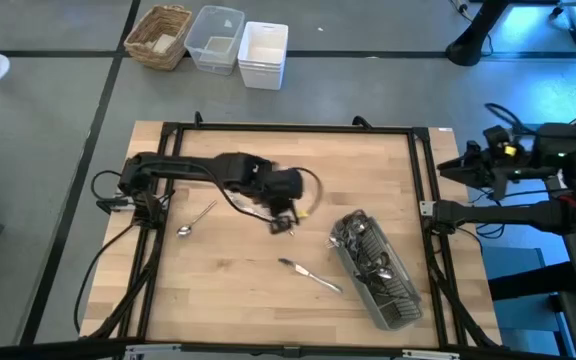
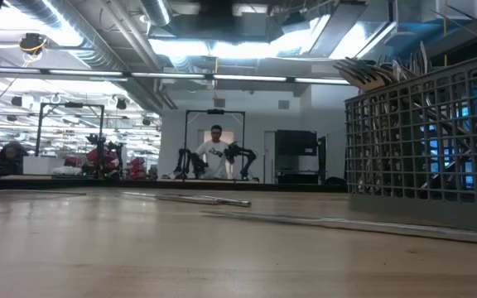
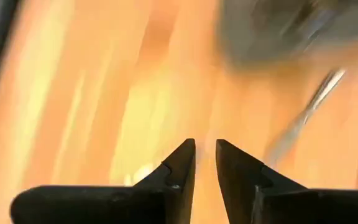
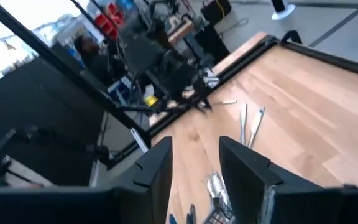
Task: Sort silverware
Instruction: Put the silver table knife into the gray silverware basket
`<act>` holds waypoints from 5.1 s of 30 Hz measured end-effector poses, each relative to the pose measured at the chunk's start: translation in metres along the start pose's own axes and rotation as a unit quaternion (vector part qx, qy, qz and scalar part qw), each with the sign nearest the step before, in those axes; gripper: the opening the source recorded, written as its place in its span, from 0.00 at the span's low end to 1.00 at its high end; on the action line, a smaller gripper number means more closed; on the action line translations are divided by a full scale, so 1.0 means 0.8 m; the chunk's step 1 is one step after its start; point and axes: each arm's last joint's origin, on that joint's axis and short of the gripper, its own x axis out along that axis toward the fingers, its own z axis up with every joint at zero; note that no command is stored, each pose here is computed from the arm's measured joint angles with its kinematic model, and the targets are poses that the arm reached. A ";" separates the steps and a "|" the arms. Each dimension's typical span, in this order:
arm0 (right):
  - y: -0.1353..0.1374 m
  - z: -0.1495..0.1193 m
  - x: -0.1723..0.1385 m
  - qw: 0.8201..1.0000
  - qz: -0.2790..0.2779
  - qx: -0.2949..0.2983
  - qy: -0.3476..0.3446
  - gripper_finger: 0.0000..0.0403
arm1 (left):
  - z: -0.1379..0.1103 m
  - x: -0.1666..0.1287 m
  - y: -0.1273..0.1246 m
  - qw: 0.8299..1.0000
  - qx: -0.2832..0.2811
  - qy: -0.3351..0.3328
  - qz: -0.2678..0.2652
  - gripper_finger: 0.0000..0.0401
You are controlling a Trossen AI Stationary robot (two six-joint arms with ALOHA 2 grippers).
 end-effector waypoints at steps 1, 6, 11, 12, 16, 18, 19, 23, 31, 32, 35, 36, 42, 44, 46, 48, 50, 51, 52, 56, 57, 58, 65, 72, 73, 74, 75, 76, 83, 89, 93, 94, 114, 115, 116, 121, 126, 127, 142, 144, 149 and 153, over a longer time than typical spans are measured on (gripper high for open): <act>0.000 0.002 0.005 1.000 -0.001 -0.004 0.007 0.33 | -0.012 -0.003 0.005 0.998 -0.032 0.046 0.014 0.13; 0.000 0.007 0.032 0.998 0.003 -0.018 0.054 0.33 | -0.058 -0.005 0.017 0.965 -0.109 0.224 0.081 0.11; -0.001 0.007 0.043 0.996 0.007 -0.035 0.085 0.33 | -0.081 0.012 0.017 0.965 -0.115 0.236 0.003 0.07; -0.002 0.006 0.043 0.995 0.007 -0.038 0.088 0.33 | -0.086 0.013 0.020 0.965 -0.121 0.234 0.000 0.06; -0.004 0.003 0.042 0.994 0.000 -0.035 0.101 0.33 | -0.101 0.027 0.033 0.966 -0.166 0.199 -0.006 0.01; -0.005 0.003 0.045 0.994 -0.006 -0.033 0.108 0.33 | -0.105 0.038 0.037 0.971 -0.171 0.167 -0.015 0.00; -0.005 0.003 0.047 0.993 -0.008 -0.032 0.110 0.33 | -0.105 0.044 0.038 0.975 -0.162 0.149 -0.020 0.01; -0.005 0.006 0.055 0.993 -0.011 -0.033 0.113 0.33 | -0.108 0.071 0.039 0.991 -0.094 0.095 -0.023 0.03; -0.007 0.009 0.069 0.991 -0.024 -0.029 0.126 0.33 | -0.139 0.113 0.057 0.994 0.003 0.110 -0.009 0.15; -0.007 0.009 0.070 0.991 -0.025 -0.028 0.127 0.33 | -0.145 0.117 0.060 0.993 0.005 0.121 -0.007 0.17; -0.008 0.011 0.077 0.991 -0.036 -0.027 0.130 0.33 | -0.156 0.127 0.072 0.991 0.038 0.131 -0.006 0.24; -0.009 0.011 0.079 0.990 -0.042 -0.027 0.129 0.33 | -0.160 0.130 0.076 0.989 0.053 0.137 -0.006 0.26; -0.012 0.015 0.100 0.987 -0.062 -0.023 0.145 0.33 | -0.175 0.146 0.095 0.981 0.136 0.136 -0.019 0.31; -0.013 0.015 0.105 0.986 -0.066 -0.021 0.151 0.33 | -0.178 0.149 0.099 0.978 0.159 0.136 -0.025 0.31; -0.014 0.016 0.111 0.985 -0.070 -0.020 0.156 0.33 | -0.179 0.151 0.102 0.974 0.179 0.133 -0.030 0.31; -0.016 0.016 0.117 0.984 -0.073 -0.018 0.162 0.33 | -0.184 0.153 0.104 0.971 0.191 0.137 -0.042 0.30; -0.016 0.017 0.122 0.983 -0.076 -0.017 0.167 0.33 | -0.185 0.157 0.103 0.971 0.197 0.123 -0.058 0.29; -0.017 0.017 0.124 0.982 -0.078 -0.016 0.169 0.33 | -0.187 0.159 0.103 0.971 0.198 0.116 -0.067 0.29; -0.017 0.017 0.127 0.982 -0.079 -0.015 0.171 0.33 | -0.189 0.161 0.102 0.971 0.200 0.112 -0.073 0.28; -0.020 0.018 0.138 0.979 -0.086 -0.012 0.182 0.33 | -0.191 0.165 0.100 0.970 0.207 0.098 -0.076 0.27; -0.020 0.018 0.140 0.979 -0.088 -0.012 0.184 0.33 | -0.191 0.166 0.100 0.971 0.208 0.095 -0.076 0.27; -0.021 0.018 0.143 0.978 -0.089 -0.011 0.187 0.33 | -0.191 0.166 0.100 0.970 0.211 0.094 -0.076 0.26; -0.025 0.018 0.160 0.974 -0.100 -0.006 0.203 0.33 | -0.187 0.167 0.100 0.966 0.235 0.076 -0.075 0.25; -0.026 0.023 0.179 0.976 -0.094 -0.008 0.197 0.33 | -0.190 0.182 0.099 0.964 0.239 0.087 -0.078 0.25; -0.025 0.024 0.181 0.977 -0.089 -0.008 0.196 0.33 | -0.190 0.185 0.099 0.964 0.239 0.089 -0.079 0.25; -0.025 0.026 0.185 0.978 -0.083 -0.008 0.194 0.33 | -0.190 0.188 0.099 0.964 0.238 0.088 -0.078 0.25; -0.024 0.027 0.186 0.979 -0.076 -0.009 0.191 0.33 | -0.190 0.190 0.098 0.965 0.236 0.087 -0.078 0.25; -0.024 0.027 0.188 0.979 -0.074 -0.009 0.191 0.33 | -0.190 0.191 0.098 0.965 0.236 0.088 -0.079 0.25; -0.024 0.029 0.192 0.980 -0.069 -0.010 0.187 0.33 | -0.195 0.204 0.097 0.959 0.248 0.107 -0.087 0.23; -0.024 0.029 0.192 0.980 -0.069 -0.010 0.187 0.33 | -0.201 0.214 0.092 0.954 0.256 0.126 -0.092 0.15; -0.024 0.029 0.192 0.980 -0.067 -0.018 0.188 0.33 | -0.201 0.212 0.087 0.954 0.256 0.127 -0.087 0.07; -0.024 0.029 0.192 0.980 -0.067 -0.021 0.188 0.33 | -0.201 0.212 0.086 0.954 0.258 0.126 -0.086 0.06; -0.024 0.029 0.192 0.979 -0.065 -0.033 0.189 0.33 | -0.193 0.206 0.088 0.969 0.055 0.114 -0.215 0.09; -0.024 0.029 0.192 0.979 -0.065 -0.032 0.189 0.33 | -0.192 0.205 0.089 0.964 0.043 0.114 -0.235 0.09; -0.024 0.029 0.192 0.979 -0.063 -0.032 0.190 0.33 | -0.192 0.204 0.089 0.959 0.032 0.117 -0.256 0.09; -0.023 0.028 0.192 0.979 -0.049 -0.030 0.197 0.33 | -0.186 0.200 0.095 0.934 -0.020 0.107 -0.341 0.08; -0.022 0.028 0.192 0.978 -0.039 -0.041 0.202 0.33 | -0.184 0.195 0.093 0.894 -0.083 0.119 -0.424 0.09; -0.022 0.028 0.192 0.978 -0.036 -0.040 0.203 0.33 | -0.184 0.194 0.092 0.882 -0.096 0.124 -0.445 0.09; -0.021 0.027 0.192 0.976 -0.024 -0.051 0.209 0.33 | -0.142 0.171 0.035 0.719 -0.240 0.237 -0.608 0.08; -0.021 0.026 0.191 0.975 -0.016 -0.052 0.216 0.33 | -0.129 0.165 0.026 0.719 -0.217 0.212 -0.626 0.08; -0.020 0.026 0.191 0.973 -0.002 -0.059 0.222 0.33 | -0.093 0.145 0.010 0.724 -0.179 0.122 -0.655 0.08; -0.020 0.026 0.191 0.973 0.000 -0.066 0.223 0.33 | -0.067 0.126 0.008 0.725 -0.210 0.033 -0.655 0.08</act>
